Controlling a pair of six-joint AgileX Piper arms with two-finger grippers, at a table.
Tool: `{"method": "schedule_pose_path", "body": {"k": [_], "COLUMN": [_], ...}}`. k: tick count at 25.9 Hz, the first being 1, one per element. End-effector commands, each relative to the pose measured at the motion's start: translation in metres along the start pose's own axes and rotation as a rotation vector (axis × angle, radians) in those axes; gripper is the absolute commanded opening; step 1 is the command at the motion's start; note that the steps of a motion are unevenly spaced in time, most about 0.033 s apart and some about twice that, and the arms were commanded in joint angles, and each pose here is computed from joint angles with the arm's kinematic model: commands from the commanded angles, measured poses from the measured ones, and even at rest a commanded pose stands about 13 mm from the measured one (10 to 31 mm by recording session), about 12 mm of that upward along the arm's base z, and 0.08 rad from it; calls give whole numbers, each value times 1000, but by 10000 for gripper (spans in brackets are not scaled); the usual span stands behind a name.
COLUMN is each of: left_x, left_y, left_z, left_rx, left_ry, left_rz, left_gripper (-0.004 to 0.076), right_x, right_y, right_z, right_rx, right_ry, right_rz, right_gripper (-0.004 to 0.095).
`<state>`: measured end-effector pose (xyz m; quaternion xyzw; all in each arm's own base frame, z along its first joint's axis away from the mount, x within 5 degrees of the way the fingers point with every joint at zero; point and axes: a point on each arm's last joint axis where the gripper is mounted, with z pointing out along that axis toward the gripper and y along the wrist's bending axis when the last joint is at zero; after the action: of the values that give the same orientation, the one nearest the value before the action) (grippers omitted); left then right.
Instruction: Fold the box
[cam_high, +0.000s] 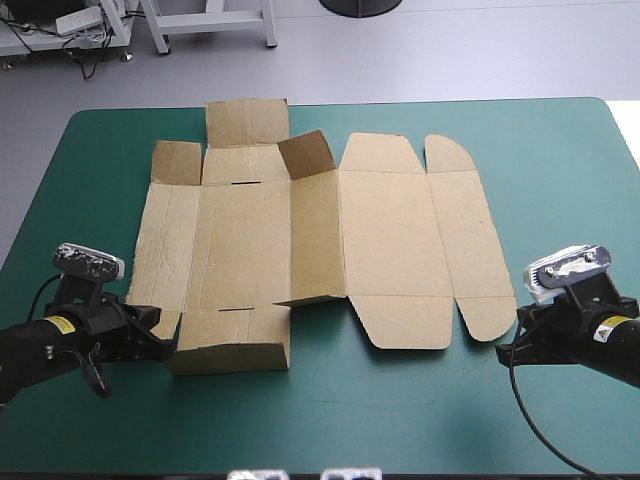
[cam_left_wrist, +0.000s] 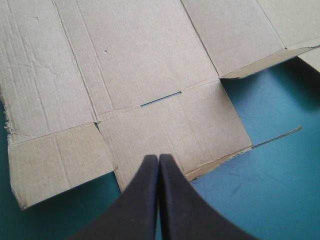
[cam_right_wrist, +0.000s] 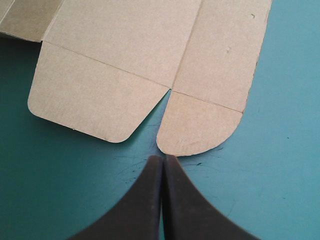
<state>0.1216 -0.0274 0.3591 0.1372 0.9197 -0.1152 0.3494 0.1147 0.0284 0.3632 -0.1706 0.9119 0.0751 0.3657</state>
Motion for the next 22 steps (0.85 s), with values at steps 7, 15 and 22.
{"method": "schedule_pose_path", "body": {"k": [7,15,22], "left_x": [-20,-49,-71], "left_y": [-1,34,151], "left_z": [5,99,124], "left_rx": [51,161,330], "left_ry": [-108,108,205], "left_rz": [-36,-72,-401], "left_gripper": [-1,16,53], "right_x": [-9,-10,-10], "right_y": [2,4,4], "right_z": [-5,-5,-5], "right_rx": [-11,-31,-32], "right_ry": [-68,-78,-74], "right_rz": [-2,-25,-31], "right_gripper": [-20,-20,-20]}}
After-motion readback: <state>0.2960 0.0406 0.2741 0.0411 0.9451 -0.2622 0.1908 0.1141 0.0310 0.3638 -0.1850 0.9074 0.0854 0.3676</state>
